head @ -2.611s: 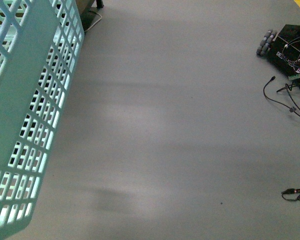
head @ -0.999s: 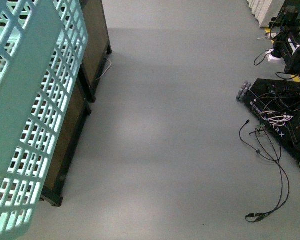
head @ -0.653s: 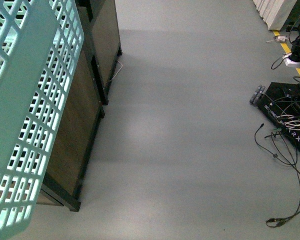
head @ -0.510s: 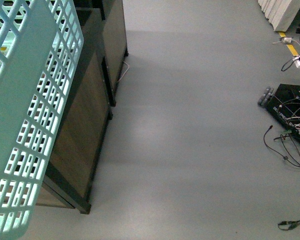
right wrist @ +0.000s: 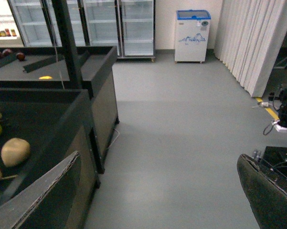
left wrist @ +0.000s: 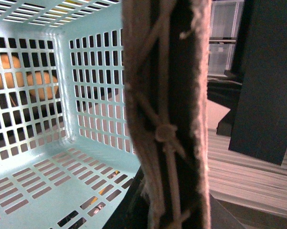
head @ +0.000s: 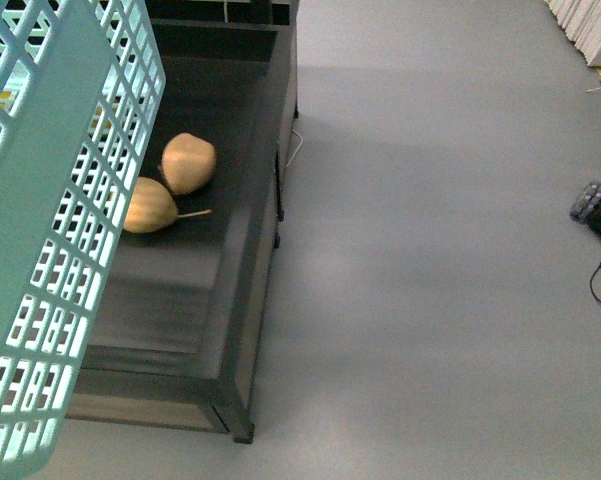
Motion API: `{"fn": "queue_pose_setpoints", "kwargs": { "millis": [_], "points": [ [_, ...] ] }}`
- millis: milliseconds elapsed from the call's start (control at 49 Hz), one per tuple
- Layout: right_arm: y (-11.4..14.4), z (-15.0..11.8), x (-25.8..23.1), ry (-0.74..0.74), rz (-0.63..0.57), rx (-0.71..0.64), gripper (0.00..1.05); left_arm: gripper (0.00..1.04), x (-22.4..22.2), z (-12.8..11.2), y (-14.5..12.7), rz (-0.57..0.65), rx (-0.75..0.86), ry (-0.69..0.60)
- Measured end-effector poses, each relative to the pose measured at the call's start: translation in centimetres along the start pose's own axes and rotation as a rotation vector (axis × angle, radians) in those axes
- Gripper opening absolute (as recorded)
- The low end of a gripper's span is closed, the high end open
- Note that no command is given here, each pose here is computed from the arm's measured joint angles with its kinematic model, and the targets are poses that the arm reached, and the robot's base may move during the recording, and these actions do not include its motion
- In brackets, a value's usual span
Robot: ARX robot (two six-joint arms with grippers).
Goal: Pick lemon and mango into basket
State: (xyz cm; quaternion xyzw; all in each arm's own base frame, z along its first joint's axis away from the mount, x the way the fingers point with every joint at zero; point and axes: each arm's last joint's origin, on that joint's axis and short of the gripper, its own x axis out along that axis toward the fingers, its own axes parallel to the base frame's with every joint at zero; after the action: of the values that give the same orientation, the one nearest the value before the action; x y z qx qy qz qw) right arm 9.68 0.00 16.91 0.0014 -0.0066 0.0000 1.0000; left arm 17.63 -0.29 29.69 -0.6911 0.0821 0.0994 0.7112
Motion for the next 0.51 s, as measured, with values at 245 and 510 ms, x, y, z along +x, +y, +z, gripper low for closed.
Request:
{"fn": "queue_pose_setpoints", "kwargs": {
  "millis": [245, 510],
  "points": [
    [0.00, 0.00, 0.00, 0.000, 0.000, 0.000, 0.96, 0.06, -0.03, 0.00, -0.01, -0.001, 0.000, 0.001],
    [0.00, 0.00, 0.00, 0.000, -0.001, 0.000, 0.96, 0.06, -0.02, 0.00, -0.01, -0.001, 0.000, 0.002]
  ]
}}
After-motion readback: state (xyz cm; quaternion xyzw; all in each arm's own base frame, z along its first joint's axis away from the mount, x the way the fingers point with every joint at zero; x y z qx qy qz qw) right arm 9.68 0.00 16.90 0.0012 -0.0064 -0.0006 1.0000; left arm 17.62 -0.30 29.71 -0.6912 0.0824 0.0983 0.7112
